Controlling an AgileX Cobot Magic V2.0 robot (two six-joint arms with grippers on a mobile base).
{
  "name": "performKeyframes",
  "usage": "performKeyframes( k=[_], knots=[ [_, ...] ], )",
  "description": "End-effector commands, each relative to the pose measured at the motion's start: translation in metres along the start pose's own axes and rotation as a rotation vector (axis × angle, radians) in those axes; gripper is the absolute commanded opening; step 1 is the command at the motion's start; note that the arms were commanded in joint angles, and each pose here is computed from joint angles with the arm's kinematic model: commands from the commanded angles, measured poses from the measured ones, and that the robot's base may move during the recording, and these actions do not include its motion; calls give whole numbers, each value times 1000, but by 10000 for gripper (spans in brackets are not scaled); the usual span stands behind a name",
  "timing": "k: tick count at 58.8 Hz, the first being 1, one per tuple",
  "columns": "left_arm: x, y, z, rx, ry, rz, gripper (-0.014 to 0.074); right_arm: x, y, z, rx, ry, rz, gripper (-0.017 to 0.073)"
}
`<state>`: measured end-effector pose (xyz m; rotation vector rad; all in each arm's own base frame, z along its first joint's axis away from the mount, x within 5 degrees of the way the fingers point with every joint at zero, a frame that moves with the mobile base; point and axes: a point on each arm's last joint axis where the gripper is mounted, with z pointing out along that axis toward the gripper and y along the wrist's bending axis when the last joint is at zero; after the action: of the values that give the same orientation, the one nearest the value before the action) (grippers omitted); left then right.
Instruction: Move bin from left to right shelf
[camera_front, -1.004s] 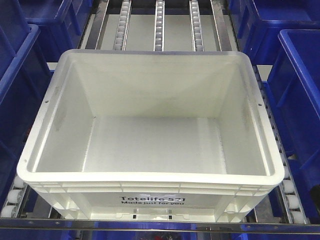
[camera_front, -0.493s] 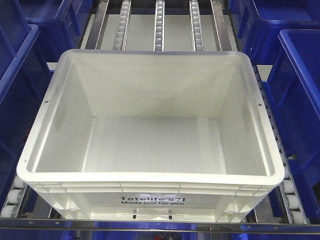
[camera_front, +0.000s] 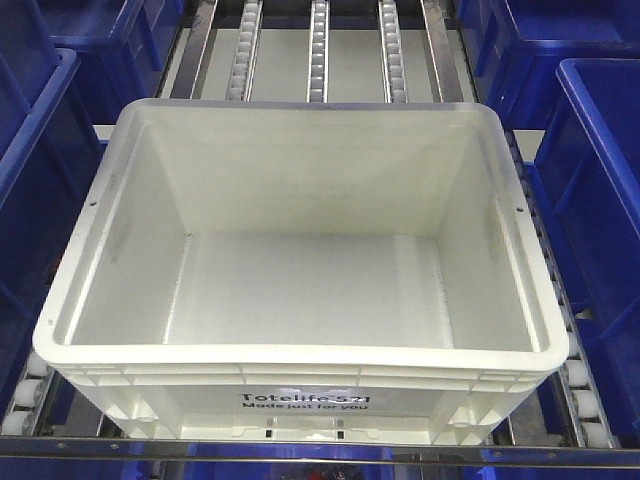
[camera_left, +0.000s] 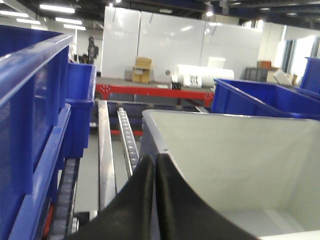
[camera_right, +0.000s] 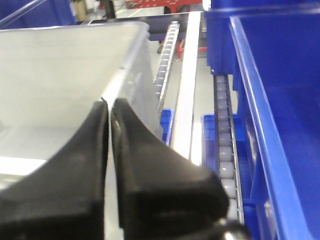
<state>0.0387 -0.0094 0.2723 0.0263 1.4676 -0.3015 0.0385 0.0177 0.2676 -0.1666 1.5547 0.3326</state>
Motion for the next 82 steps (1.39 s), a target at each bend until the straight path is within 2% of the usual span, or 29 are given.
performKeyframes(
  k=[1,8,17,21,32,38,53,64,70,76,82],
  knots=[
    [-25,-6,3,8,52,-17,-6,-30,4,2,-11,12,-48,-8],
    [-54,-11,17,5,142,-15,-6,-58,9,17,-37,131,-44,-8],
    [-80,-17,44,7,251,26,-6,-79,12,45,-69,294,-19,-8],
    [-85,-18,58,10,300,3,-6,-83,13,59,-79,353,3,-8],
    [-79,-19,84,8,375,-48,-6,-83,11,84,-72,386,50,-8],
    [-80,-18,86,6,364,-46,-5,-84,11,87,-71,369,72,-7],
    [-83,-18,87,5,330,-45,47,-86,10,88,-65,345,70,32],
    [-84,-18,87,5,317,-31,166,-86,10,88,-65,345,68,182],
    [-84,-18,88,11,310,8,252,-86,10,88,-64,344,67,329],
    [-85,-18,88,11,307,9,347,-86,10,88,-64,344,67,519],
    [-85,-18,88,12,307,6,409,-86,10,88,-64,344,66,664]
  ],
)
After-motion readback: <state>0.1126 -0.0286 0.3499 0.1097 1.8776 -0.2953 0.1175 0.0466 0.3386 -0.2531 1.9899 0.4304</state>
